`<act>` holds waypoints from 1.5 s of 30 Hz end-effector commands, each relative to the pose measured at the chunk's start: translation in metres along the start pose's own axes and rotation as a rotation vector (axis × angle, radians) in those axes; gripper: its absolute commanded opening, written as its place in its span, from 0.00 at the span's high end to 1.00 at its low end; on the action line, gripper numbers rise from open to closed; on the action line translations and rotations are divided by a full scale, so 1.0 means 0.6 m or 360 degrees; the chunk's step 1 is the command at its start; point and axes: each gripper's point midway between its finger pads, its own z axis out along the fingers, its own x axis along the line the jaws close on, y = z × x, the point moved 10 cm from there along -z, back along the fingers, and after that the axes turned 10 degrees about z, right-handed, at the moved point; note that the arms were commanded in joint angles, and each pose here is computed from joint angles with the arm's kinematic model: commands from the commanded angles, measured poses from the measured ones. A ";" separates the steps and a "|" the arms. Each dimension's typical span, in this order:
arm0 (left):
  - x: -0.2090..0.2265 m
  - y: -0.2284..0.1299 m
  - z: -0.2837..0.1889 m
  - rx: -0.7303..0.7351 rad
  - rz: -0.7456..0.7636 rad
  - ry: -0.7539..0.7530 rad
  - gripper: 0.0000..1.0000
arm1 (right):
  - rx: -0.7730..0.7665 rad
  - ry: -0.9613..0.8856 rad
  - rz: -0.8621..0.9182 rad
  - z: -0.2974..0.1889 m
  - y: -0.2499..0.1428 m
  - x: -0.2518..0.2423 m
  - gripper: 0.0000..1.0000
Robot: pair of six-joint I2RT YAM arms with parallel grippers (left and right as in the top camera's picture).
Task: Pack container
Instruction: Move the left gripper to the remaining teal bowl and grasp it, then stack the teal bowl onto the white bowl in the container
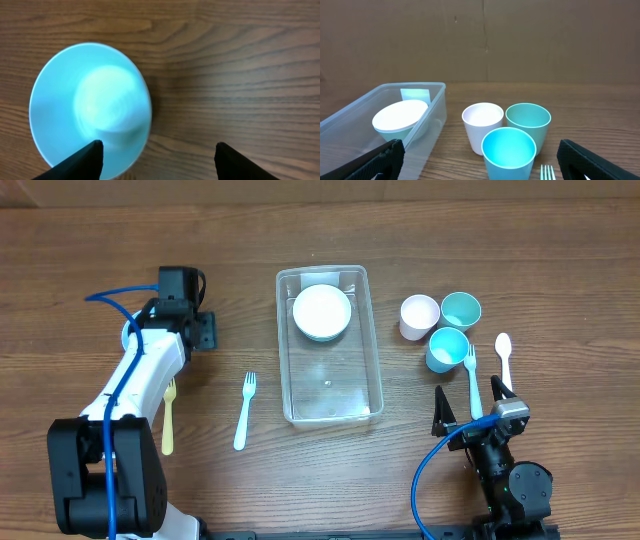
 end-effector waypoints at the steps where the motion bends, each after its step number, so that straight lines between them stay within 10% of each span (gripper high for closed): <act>1: 0.014 -0.023 0.021 0.0038 0.0073 0.0041 0.30 | -0.0007 -0.0002 -0.0005 0.000 -0.003 -0.002 0.00; 9: 0.016 -0.034 0.042 0.0028 0.0094 -0.0070 0.60 | -0.0007 -0.0001 -0.0005 0.000 -0.003 -0.002 0.00; 15: 0.007 -0.046 0.073 0.0106 0.0130 -0.0084 0.56 | -0.0007 -0.0001 -0.0005 0.000 -0.003 -0.002 0.00; 22: 0.008 -0.030 0.071 0.0073 0.0131 -0.0072 0.96 | -0.0007 -0.0002 -0.0005 0.000 -0.003 -0.002 0.00; 30: 0.010 0.097 -0.093 -0.0254 0.0169 -0.0087 0.96 | -0.0007 -0.0002 -0.0005 0.000 -0.003 -0.002 0.00; 38: -0.254 0.121 -0.291 -0.0765 0.0816 -0.0513 0.96 | -0.0007 -0.0002 -0.0005 0.000 -0.003 -0.002 0.00; 45: -0.380 0.088 -0.265 -0.0741 0.1091 -0.0648 0.96 | -0.0007 -0.0002 -0.0005 0.000 -0.003 -0.002 0.00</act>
